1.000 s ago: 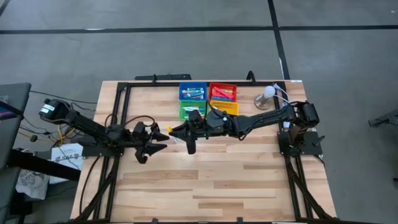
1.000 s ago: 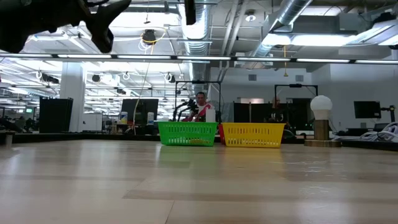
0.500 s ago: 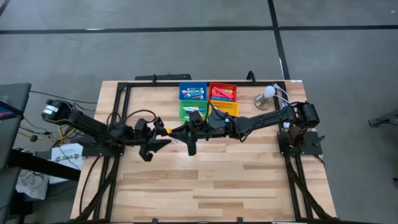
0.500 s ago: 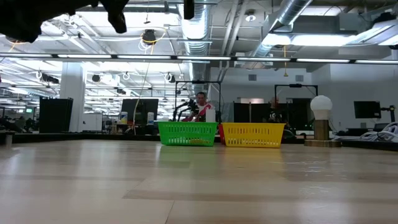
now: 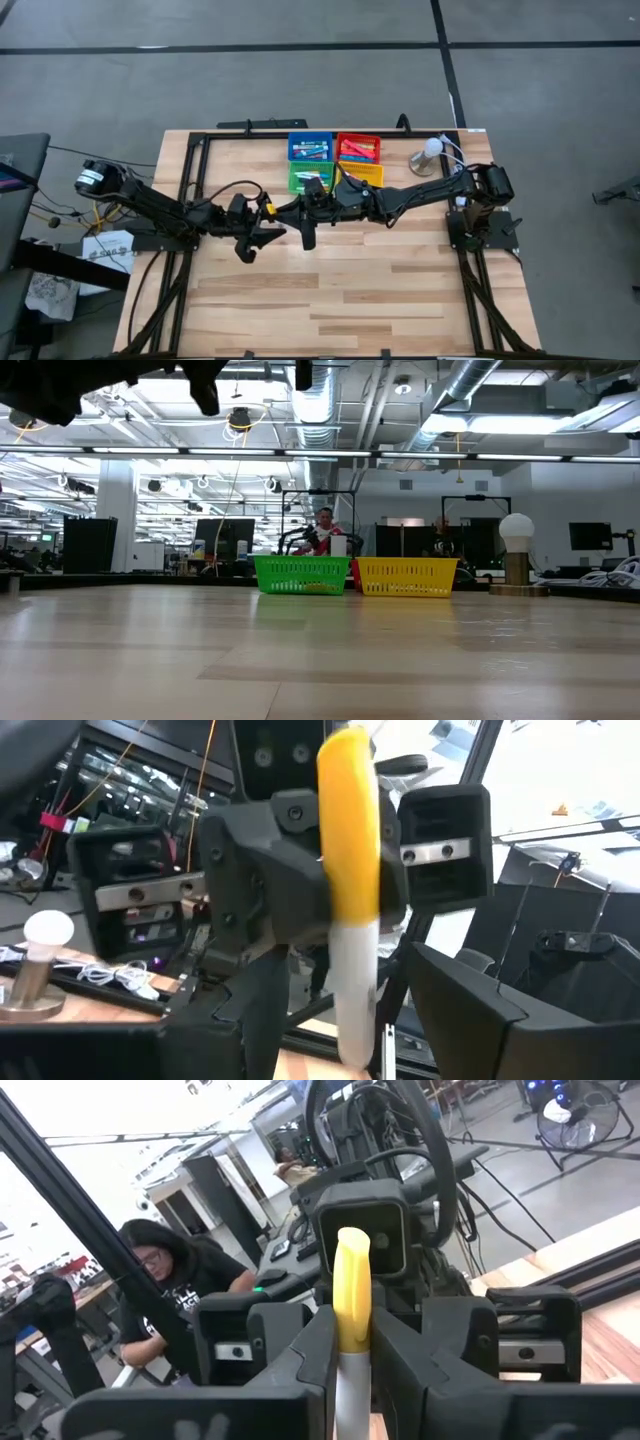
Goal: Pick & Place Markers
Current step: Put the yellow highlighter in the green bin
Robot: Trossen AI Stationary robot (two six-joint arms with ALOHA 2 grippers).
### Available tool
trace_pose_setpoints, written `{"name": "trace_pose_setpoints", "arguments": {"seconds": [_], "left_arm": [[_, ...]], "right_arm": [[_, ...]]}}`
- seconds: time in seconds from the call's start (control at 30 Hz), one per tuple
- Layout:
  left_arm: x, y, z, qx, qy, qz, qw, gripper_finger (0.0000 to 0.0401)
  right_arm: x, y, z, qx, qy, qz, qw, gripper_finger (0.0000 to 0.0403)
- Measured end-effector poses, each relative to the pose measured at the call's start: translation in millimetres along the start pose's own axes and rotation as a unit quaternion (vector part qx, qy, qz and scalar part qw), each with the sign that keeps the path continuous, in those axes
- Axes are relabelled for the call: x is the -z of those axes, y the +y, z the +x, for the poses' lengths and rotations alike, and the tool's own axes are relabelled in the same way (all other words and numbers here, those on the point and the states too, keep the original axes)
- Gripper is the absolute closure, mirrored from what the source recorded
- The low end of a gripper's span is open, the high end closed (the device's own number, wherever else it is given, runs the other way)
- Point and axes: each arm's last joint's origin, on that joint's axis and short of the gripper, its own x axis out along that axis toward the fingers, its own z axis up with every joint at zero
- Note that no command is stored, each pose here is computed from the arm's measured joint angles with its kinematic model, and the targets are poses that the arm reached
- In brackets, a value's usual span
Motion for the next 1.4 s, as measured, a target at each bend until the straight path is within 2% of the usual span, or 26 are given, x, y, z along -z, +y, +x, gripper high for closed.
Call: {"name": "trace_pose_setpoints", "arguments": {"seconds": [0.3, 0.4, 0.53, 0.73, 0.8, 1.07, 1.2, 1.4], "left_arm": [[-1.1, -0.5, 1.9, 0.0, -0.002, 0.0, 1.0, 0.0202], [-2.0, -0.7, 1.7, 0.001, -0.003, -0.001, 1.0, 0.0213], [-2.1, -0.5, 1.7, -0.003, -0.004, -0.007, 1.0, 0.0253], [-3.0, -0.8, 1.8, -0.001, -0.007, -0.018, 1.0, 0.0347], [-3.2, -0.9, 1.9, -0.001, -0.008, -0.019, 1.0, 0.0367], [-3.0, -0.8, 1.9, -0.001, -0.007, -0.043, 0.999, 0.0354], [-3.0, -0.9, 1.9, 0.0, -0.007, -0.043, 0.999, 0.0365], [-2.7, -1.0, 1.9, 0.001, -0.005, -0.043, 0.999, 0.0365]], "right_arm": [[0.4, 0.4, -0.2, -0.003, 0.004, 0.0, 1.0, 0.0361], [0.4, 0.8, -0.2, -0.009, 0.006, 0.0, 1.0, 0.0361], [0.5, 1.0, -0.3, -0.01, 0.007, -0.001, 1.0, 0.0363], [1.0, 0.9, -0.3, -0.01, 0.01, 0.0, 1.0, 0.0351], [0.9, 0.9, -0.3, -0.011, 0.01, 0.0, 1.0, 0.0349], [0.9, 0.8, -0.3, -0.018, 0.013, -0.003, 1.0, 0.0347], [1.1, 1.2, -0.3, -0.024, 0.016, -0.006, 1.0, 0.0343], [1.4, 2.3, -0.4, -0.045, 0.025, -0.008, 0.999, 0.0303]]}}
